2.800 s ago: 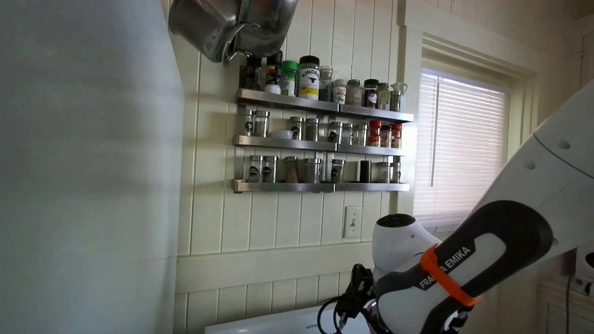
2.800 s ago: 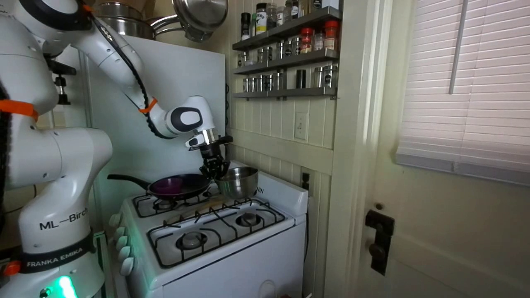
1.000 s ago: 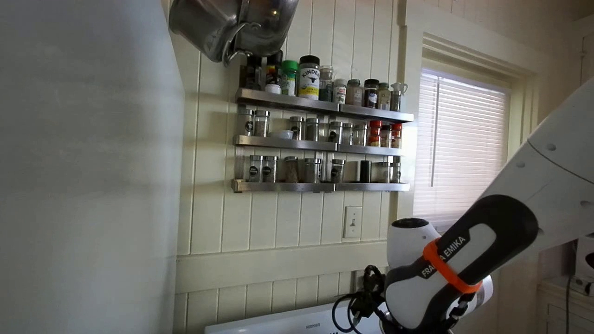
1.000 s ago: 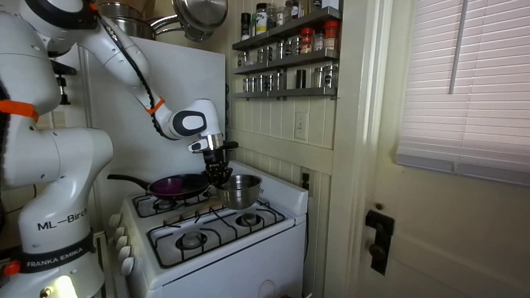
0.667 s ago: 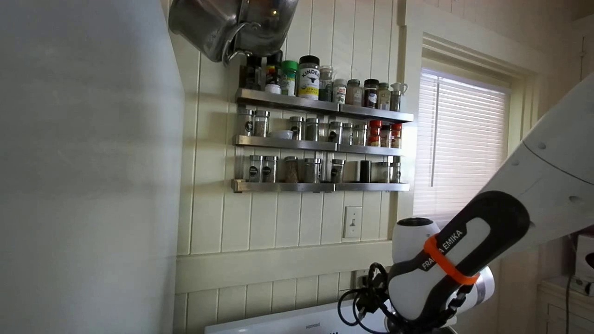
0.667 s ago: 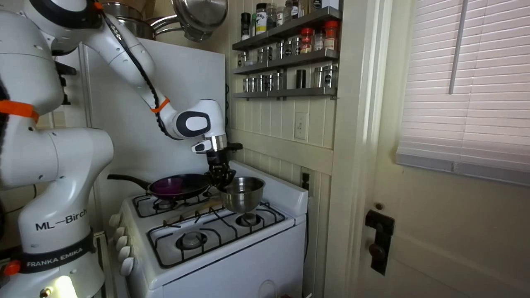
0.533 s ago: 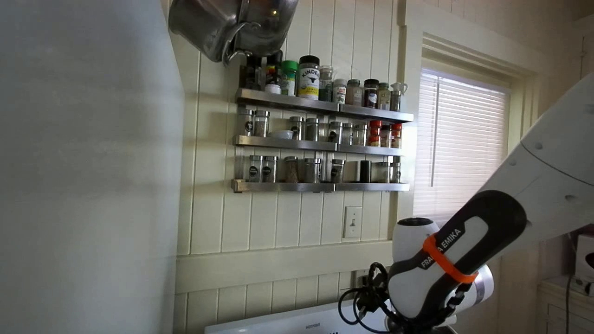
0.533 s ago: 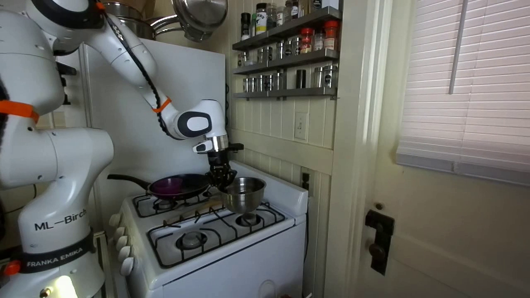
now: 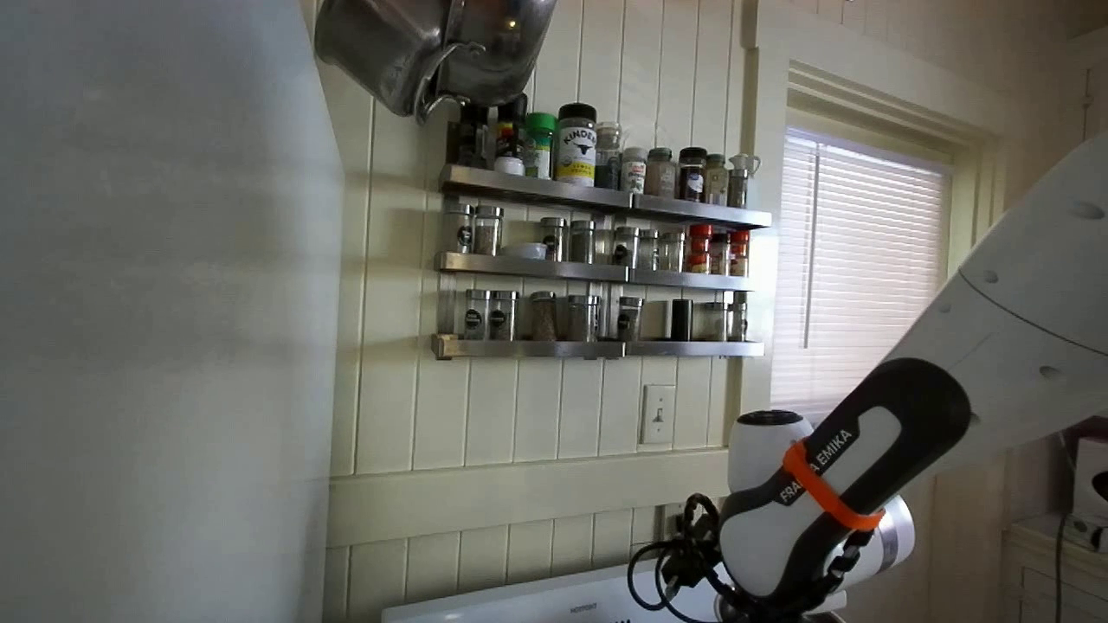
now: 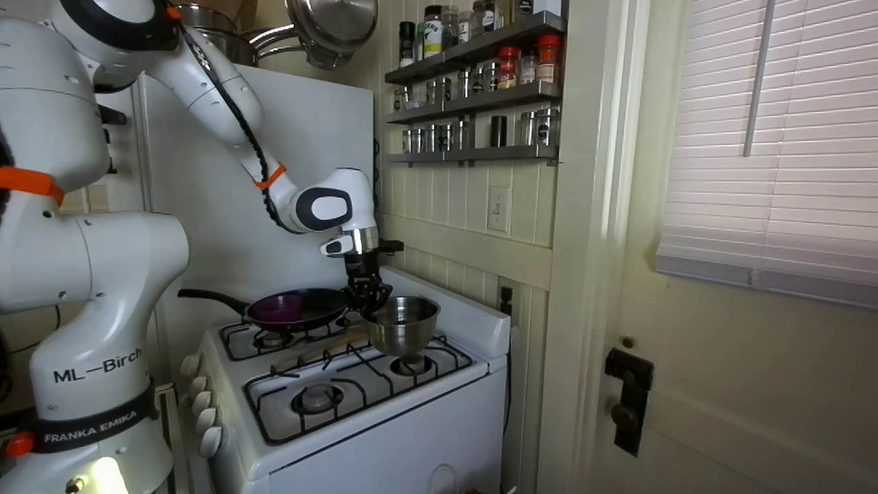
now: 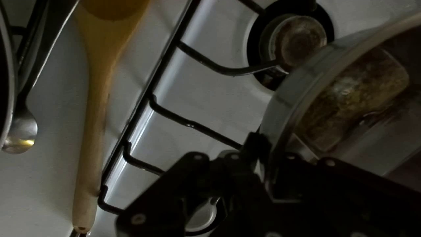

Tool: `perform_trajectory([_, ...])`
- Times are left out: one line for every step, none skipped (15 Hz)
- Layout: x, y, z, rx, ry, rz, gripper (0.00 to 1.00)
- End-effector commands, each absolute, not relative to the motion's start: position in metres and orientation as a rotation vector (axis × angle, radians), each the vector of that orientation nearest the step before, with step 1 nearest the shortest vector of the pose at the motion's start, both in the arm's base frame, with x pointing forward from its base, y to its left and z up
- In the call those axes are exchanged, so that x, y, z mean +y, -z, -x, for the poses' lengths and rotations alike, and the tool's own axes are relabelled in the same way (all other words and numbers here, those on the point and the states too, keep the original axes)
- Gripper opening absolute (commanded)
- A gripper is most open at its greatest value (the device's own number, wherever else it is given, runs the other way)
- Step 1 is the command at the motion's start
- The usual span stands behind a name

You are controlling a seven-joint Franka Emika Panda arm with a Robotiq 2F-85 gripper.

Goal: Put the purple bowl on the pan then move the silver bowl to the right.

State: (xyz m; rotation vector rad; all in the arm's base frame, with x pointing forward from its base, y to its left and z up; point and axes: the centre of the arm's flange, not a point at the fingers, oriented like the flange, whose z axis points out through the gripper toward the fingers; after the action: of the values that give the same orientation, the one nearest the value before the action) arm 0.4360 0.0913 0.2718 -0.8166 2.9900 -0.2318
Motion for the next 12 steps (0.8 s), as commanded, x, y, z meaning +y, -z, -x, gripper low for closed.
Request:
perform_trajectory([0.092,-0.267,-0.448,2.964,0.214,0.805,0.02])
perform_trajectory([0.091,-0.265,-0.449,2.964,0.215,0.808,0.02])
perform_trajectory([0.091,-0.265,-0.45,2.964,0.221,0.81,0.02])
perform_trajectory([0.09,-0.264,-0.453,2.963,0.229,0.81,0.02])
perform_trajectory([0.088,-0.263,-0.456,2.963,0.229,0.812,0.02])
perform_trajectory([0.088,-0.263,-0.459,2.963,0.231,0.814,0.02])
perform_trajectory([0.088,-0.263,-0.461,2.965,0.234,0.814,0.02])
perform_trajectory([0.088,-0.263,-0.464,2.967,0.232,0.818,0.02])
perform_trajectory([0.088,-0.262,-0.466,2.972,0.225,0.824,0.02])
perform_trajectory([0.088,-0.262,-0.468,2.974,0.222,0.828,0.02])
perform_trajectory([0.089,-0.261,-0.471,2.973,0.217,0.836,0.05])
perform_trajectory([0.089,-0.26,-0.473,2.972,0.213,0.844,0.02])
